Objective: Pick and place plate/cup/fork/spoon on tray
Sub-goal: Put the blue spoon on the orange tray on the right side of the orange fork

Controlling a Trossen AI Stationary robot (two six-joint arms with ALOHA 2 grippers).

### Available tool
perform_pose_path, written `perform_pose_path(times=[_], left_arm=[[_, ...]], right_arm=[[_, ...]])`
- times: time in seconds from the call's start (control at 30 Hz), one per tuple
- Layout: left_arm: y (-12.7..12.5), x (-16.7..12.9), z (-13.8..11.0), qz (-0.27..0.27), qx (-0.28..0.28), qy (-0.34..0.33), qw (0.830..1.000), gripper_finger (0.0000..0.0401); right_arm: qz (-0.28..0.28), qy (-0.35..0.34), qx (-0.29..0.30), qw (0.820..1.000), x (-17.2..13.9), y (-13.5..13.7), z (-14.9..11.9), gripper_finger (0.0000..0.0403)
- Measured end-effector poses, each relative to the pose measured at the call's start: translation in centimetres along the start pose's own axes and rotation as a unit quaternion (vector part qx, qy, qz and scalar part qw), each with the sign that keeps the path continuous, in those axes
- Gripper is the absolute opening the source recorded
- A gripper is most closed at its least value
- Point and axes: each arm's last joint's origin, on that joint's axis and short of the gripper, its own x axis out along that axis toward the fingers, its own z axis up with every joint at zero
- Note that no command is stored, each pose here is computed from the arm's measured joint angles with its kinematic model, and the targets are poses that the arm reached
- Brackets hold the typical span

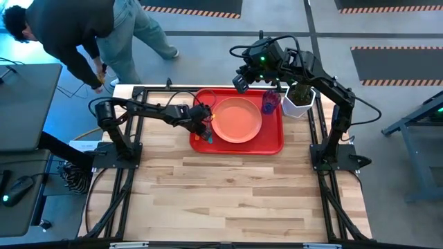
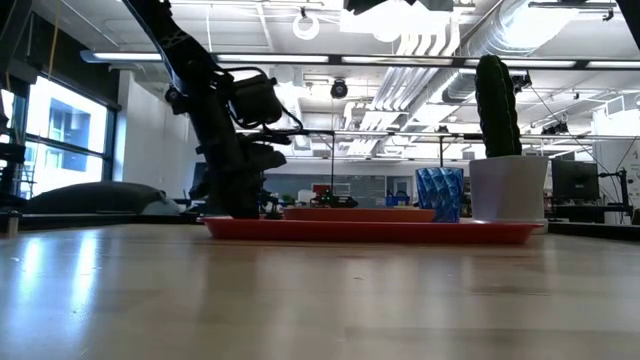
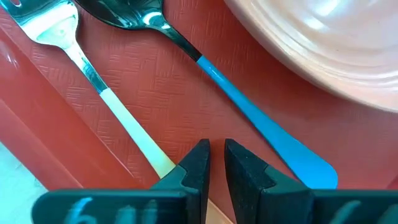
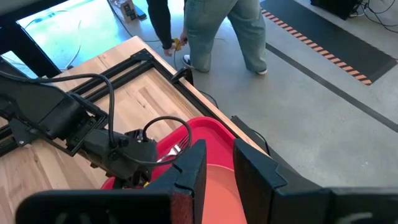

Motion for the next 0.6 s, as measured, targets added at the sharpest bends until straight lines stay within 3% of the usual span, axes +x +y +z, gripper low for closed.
perform_pose_path(times=[0.37,0.6], left_arm=[[-0.9,-1.3,1.3,-0.015,0.005,-0.025,1.000,0.0042],[-2.4,-1.8,1.5,-0.029,0.059,-0.034,0.997,0.0042]], right_arm=[[0.000,0.000,0.000,1.000,0.0,0.0,0.0,0.0069],[0.000,0.000,0.000,1.000,0.0,0.0,0.0,0.0069]])
